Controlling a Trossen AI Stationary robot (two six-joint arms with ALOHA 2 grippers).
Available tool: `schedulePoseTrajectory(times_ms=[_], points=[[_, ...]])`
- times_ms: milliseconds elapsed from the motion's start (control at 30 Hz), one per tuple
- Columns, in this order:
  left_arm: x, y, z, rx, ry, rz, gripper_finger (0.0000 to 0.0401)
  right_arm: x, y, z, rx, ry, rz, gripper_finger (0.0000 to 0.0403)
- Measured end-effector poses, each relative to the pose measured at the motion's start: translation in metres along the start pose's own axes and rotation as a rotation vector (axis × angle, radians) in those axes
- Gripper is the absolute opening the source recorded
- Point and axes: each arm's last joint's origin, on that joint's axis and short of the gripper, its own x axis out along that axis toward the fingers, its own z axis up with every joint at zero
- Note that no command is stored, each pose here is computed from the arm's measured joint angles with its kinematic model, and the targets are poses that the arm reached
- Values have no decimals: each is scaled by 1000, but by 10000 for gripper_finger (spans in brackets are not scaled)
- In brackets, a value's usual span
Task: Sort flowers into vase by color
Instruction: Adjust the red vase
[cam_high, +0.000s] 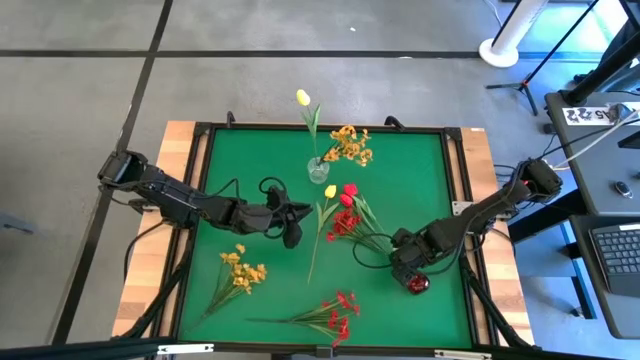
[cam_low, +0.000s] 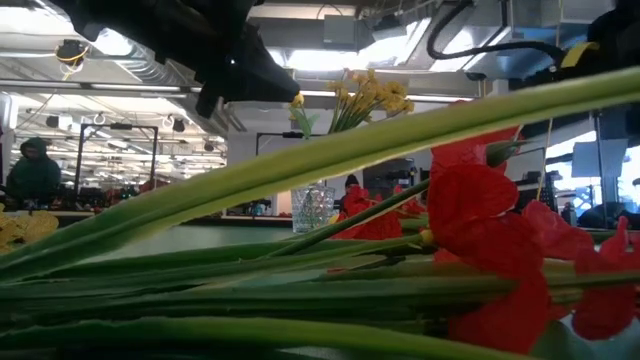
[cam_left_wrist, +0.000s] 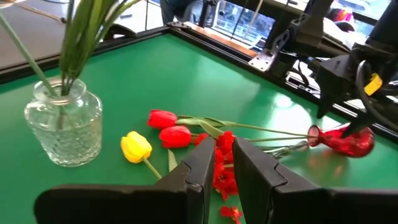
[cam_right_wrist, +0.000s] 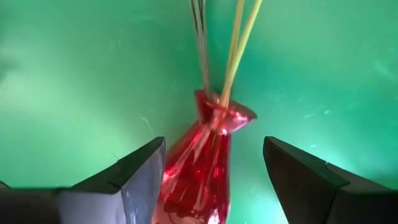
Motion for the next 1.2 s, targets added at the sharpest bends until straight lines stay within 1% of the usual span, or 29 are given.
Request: schedulePoseTrajectory(times_ms=[133,200,267,333,400,533,800,933,1133,1167,1200], points=[[0,-1,-1,1,15,-25,55,4,1,-3,41,-23,-25,271],[0,-1,-1,8,27,-40,55,10,2,-1,59,-43,9,271],[0,-1,-2,17,43,-49,55,18,2,0,70,-57,67,271],[0,-1,-3,22,58,-61,55,29,0,1,92,-51,122,271],[0,-1,-4,25,79,-83,55,40,-4,0,109,-33,150,271],[0,-2,-6,30,107,-116,55,49,-11,-1,151,-19,159,271],[-1,-3,-7,43,145,-178,55,50,-12,-1,118,-56,148,266],[-1,-4,-7,50,150,-190,55,51,-13,-1,117,-59,138,232],[-2,-5,-8,80,149,-196,55,51,-14,-1,99,-70,121,146],[-2,-5,-8,85,148,-196,55,51,-15,-1,98,-73,120,138],[-2,-5,-8,87,148,-196,55,51,-15,0,99,-80,119,138]])
